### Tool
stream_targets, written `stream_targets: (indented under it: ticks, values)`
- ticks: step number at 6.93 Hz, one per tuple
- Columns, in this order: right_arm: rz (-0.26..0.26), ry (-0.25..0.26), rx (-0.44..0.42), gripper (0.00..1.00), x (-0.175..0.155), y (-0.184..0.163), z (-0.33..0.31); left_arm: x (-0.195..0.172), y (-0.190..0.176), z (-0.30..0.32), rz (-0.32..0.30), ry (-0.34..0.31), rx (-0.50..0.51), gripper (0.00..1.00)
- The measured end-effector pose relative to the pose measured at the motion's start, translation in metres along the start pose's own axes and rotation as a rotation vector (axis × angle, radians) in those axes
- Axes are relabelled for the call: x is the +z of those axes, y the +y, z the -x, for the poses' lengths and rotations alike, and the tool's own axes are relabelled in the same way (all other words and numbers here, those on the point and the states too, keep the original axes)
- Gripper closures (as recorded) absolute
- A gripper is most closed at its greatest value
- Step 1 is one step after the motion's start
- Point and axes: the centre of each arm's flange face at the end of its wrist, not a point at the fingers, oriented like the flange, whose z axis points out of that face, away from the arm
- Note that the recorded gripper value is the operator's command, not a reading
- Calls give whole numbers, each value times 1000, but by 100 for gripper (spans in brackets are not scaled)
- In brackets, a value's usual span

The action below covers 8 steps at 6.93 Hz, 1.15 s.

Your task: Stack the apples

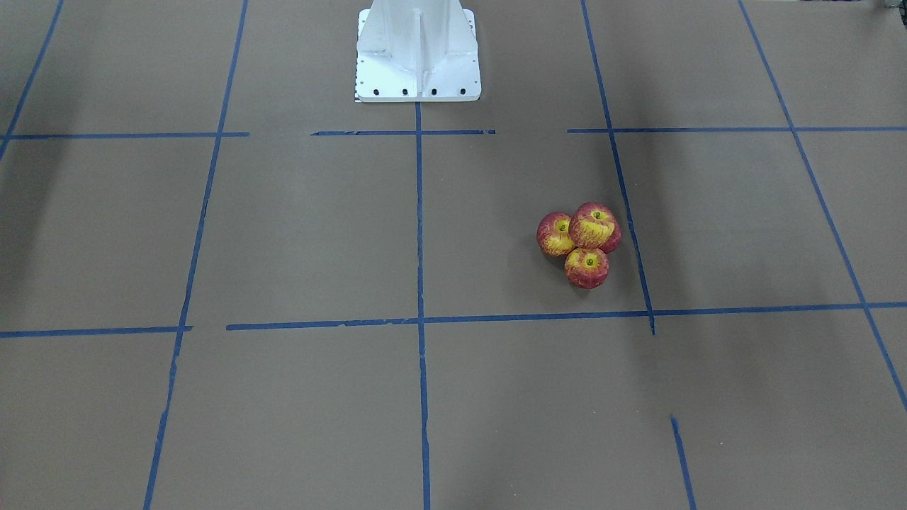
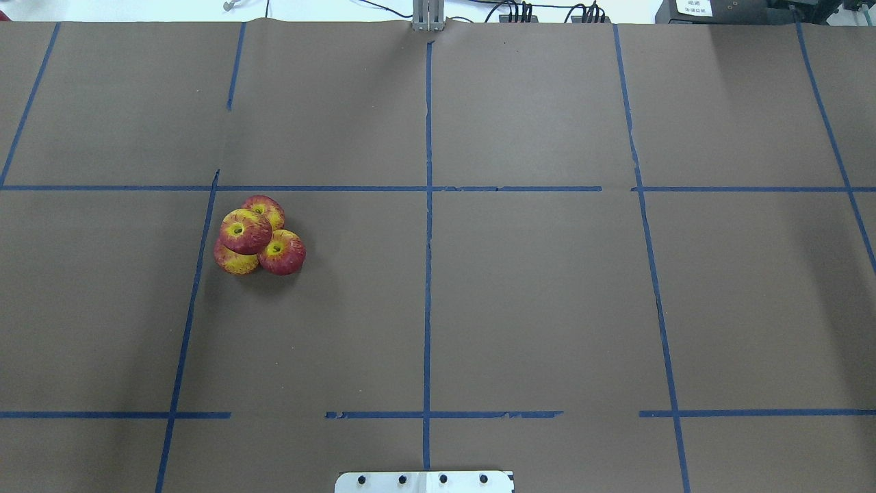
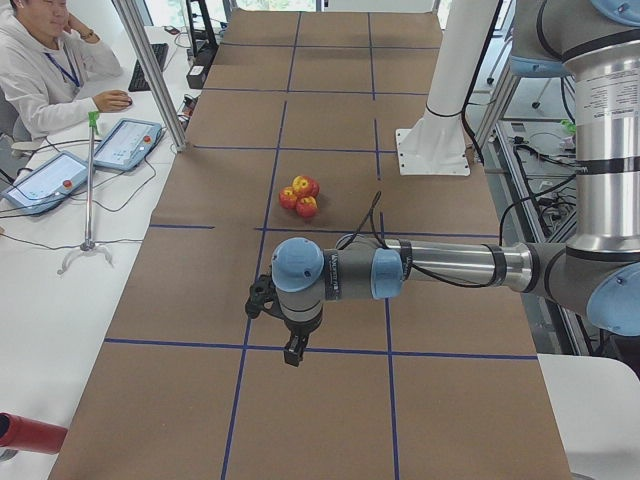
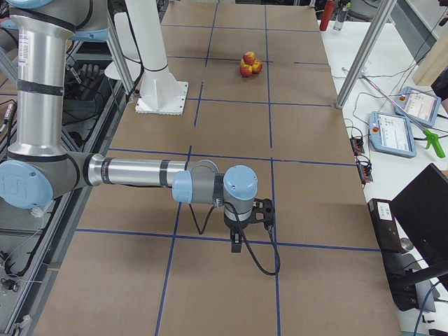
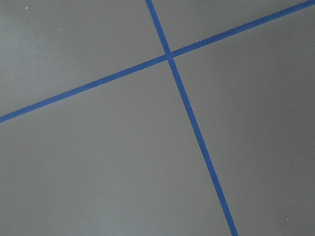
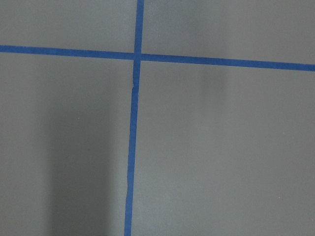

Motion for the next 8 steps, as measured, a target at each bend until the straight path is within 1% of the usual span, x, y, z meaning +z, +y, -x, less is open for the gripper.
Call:
stream_targets:
  ticks: [1,3,5,6,7,8]
  values:
    - [0,0,0,0,0,0,0,2,1,0,5,35,-36,0]
    - [0,0,-1,0,0,0,0,6,-3,4,-27,43,-18,0]
    - [0,0,0,0,0,0,0,6,-14,8,-57,33,12,0]
    - [0,0,0,0,0,0,0,3,-22,8,-61,27,-7,0]
    - [0,0,0,0,0,0,0,1,-25,9,-56,9,-48,0]
    - [0,0,-1,0,0,0,0,0,-26,12,-49,-22,-67,0]
